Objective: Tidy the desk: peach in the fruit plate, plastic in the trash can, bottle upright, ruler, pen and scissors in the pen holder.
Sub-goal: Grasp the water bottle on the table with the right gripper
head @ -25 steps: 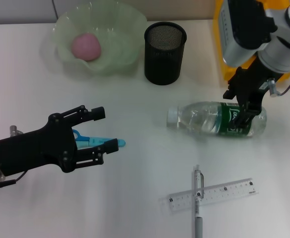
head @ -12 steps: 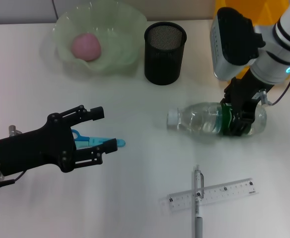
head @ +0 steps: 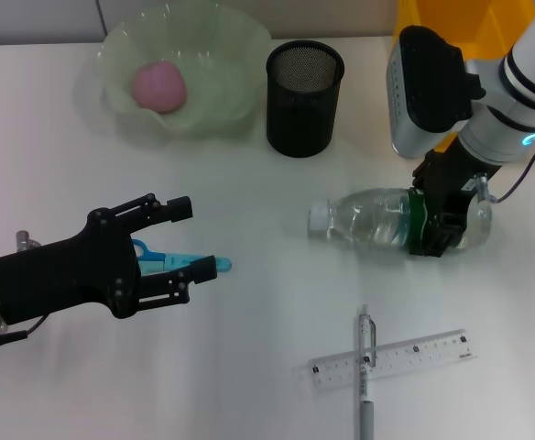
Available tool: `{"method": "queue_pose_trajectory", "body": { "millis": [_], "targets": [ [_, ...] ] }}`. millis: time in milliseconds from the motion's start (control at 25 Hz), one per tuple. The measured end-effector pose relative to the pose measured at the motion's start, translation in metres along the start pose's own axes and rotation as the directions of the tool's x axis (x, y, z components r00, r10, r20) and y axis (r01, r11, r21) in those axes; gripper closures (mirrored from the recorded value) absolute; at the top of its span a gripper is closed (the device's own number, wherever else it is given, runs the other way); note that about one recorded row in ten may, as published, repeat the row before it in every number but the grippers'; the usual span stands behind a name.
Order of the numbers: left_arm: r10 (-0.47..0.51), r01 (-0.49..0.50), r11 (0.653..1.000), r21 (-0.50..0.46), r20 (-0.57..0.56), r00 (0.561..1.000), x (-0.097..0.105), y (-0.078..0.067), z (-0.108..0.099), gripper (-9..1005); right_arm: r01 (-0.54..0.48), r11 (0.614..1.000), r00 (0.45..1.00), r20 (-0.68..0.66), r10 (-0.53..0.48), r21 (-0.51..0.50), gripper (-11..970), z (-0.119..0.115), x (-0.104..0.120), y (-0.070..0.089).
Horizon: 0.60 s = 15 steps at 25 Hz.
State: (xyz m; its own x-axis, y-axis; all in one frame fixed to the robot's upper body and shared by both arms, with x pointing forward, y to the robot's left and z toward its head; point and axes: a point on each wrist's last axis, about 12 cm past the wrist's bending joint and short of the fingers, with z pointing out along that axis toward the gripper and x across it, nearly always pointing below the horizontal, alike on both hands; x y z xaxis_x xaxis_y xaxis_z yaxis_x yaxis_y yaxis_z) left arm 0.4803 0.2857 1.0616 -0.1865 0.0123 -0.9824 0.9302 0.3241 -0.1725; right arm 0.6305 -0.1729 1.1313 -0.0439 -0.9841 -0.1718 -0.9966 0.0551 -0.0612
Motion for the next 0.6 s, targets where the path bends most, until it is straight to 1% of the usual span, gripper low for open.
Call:
{"method": "queue_pose_trajectory", "body": {
  "millis": [600],
  "targets": [
    [-0.001,0.001,1.0,0.0,0.002,1.0,0.0006,-0.0006,0.0013,178,0.005,1.0,1.0,-0.006,-0.004,0.014,183,0.0022,0.0013,-0.0007]
  ]
}}
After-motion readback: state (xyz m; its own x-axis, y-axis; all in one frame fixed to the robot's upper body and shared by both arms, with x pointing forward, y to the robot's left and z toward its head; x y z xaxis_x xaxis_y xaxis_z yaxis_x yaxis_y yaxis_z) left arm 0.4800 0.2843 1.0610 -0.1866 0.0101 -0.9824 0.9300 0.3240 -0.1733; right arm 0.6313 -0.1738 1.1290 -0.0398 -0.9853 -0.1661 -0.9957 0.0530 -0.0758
